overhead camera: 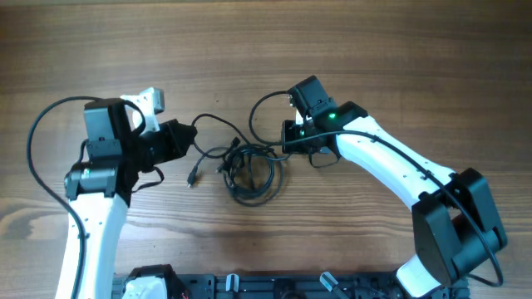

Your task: Untangle cables

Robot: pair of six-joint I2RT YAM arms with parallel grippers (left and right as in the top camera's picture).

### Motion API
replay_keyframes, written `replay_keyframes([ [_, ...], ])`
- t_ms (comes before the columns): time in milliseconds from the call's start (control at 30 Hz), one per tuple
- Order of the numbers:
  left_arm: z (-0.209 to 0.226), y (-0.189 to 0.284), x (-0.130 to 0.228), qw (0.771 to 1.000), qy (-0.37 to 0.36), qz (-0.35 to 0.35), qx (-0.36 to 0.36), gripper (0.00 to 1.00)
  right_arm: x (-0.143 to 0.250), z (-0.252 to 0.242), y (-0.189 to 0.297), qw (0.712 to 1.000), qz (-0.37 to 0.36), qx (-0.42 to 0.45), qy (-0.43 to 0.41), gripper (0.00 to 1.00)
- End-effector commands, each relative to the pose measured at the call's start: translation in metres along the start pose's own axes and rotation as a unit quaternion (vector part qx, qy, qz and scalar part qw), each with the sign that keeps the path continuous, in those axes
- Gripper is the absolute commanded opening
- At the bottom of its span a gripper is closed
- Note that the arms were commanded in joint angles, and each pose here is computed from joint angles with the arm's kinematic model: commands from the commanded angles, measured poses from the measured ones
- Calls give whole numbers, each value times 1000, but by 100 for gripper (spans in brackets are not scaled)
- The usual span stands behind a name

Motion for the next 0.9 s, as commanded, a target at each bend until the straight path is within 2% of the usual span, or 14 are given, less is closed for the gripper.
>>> replay_keyframes([
  [0,10,-13,-6,1000,2,21,-2,4,8,5,-7,997,39,-48,47,5],
  [33,12,-17,-5,1000,6,28,-4,4,8,6,-7,997,39,-50,45,10],
  [67,14,-21,-5,999,11,36,-3,4,8,6,-7,997,38,-50,45,22],
  [100,16,-24,-4,999,16,43,-1,4,7,6,-7,997,37,-50,43,28],
  [233,22,-32,-1,998,28,61,-4,4,6,6,-8,998,37,-50,3,41],
  [333,22,-32,-1,998,29,62,-5,4,6,7,-7,998,36,-51,-28,56],
  [500,22,-32,-1,998,30,61,-5,4,7,8,-8,994,44,-49,-91,56],
  [600,22,-33,-2,998,29,59,-4,4,13,8,-8,990,56,-36,-125,46],
  [667,22,-33,-3,998,27,56,-4,4,18,7,-10,987,58,-14,-148,48],
  [733,22,-33,-4,998,25,53,-3,4,23,9,-11,985,52,6,-164,54],
  [867,21,-33,-7,999,17,44,-1,4,34,20,-14,985,52,17,-166,62],
])
Point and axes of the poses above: each gripper's point midway between its finger pads, its own y axis back along the fingers, its own z axis along the line the jaws close on, x = y × z, the point moved 9 cm from there along y, back along the fingers, and after that the axes turned 6 degrees about -y, right-handed, at the moved point
